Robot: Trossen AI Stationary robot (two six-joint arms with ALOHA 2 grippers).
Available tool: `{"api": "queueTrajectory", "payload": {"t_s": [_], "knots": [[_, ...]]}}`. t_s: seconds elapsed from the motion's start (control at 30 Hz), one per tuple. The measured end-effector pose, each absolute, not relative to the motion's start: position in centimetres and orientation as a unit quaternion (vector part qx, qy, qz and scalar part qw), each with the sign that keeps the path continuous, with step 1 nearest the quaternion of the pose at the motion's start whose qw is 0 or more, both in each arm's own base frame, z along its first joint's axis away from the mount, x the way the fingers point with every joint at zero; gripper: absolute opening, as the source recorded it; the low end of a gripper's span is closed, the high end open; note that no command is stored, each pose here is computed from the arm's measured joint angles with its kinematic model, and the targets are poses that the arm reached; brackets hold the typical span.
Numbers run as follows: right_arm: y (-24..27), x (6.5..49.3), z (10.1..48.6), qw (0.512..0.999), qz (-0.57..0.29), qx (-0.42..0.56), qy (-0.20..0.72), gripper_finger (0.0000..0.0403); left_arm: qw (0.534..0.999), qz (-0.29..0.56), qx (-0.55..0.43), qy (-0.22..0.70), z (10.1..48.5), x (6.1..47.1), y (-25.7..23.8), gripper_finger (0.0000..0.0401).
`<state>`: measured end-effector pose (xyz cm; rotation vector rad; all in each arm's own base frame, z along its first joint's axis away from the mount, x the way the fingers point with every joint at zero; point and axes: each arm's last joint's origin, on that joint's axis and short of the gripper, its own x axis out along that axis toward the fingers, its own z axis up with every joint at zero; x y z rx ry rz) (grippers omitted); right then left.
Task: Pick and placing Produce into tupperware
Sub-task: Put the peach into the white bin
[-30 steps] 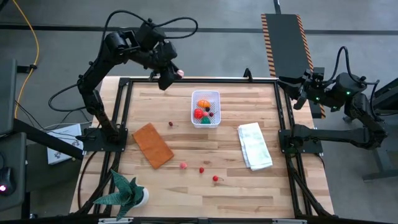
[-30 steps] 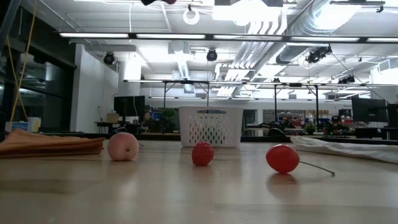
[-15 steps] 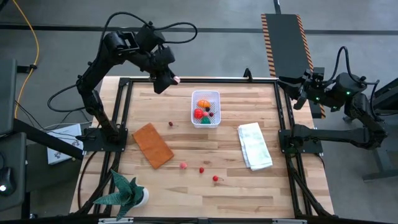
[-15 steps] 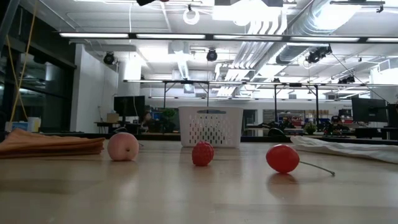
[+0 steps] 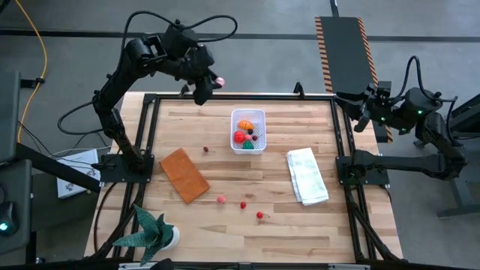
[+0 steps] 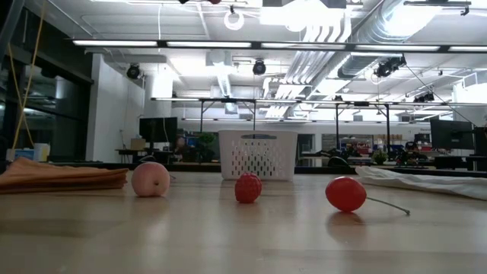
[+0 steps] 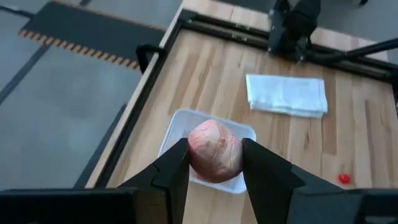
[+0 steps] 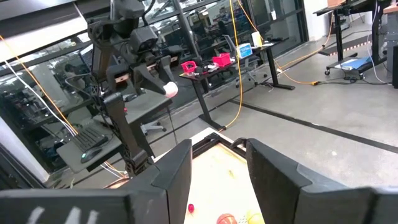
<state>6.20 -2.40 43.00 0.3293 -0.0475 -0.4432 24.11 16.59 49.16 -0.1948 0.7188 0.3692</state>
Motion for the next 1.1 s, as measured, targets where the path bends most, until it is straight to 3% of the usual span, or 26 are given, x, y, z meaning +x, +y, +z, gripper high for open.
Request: {"api": "queueTrajectory", "payload": {"t_s": [0.43, 0.73, 1.1], "knots": [[-2.4, 6.2, 43.0, 0.962, -0.219, 0.162, -0.023, 0.0144, 0.913, 0.150, -0.103, 0.365, 47.4, 26.2, 17.6, 0.0127], [-2.4, 6.2, 43.0, 0.963, -0.212, 0.165, -0.023, 0.0144, 0.884, 0.118, -0.126, 0.435, 42.4, 30.5, 19.2, 0.0127], [-2.3, 6.2, 43.0, 0.965, -0.205, 0.164, -0.021, 0.0144, 0.855, 0.109, -0.148, 0.485, 37.5, 32.7, 20.5, 0.0127]]}}
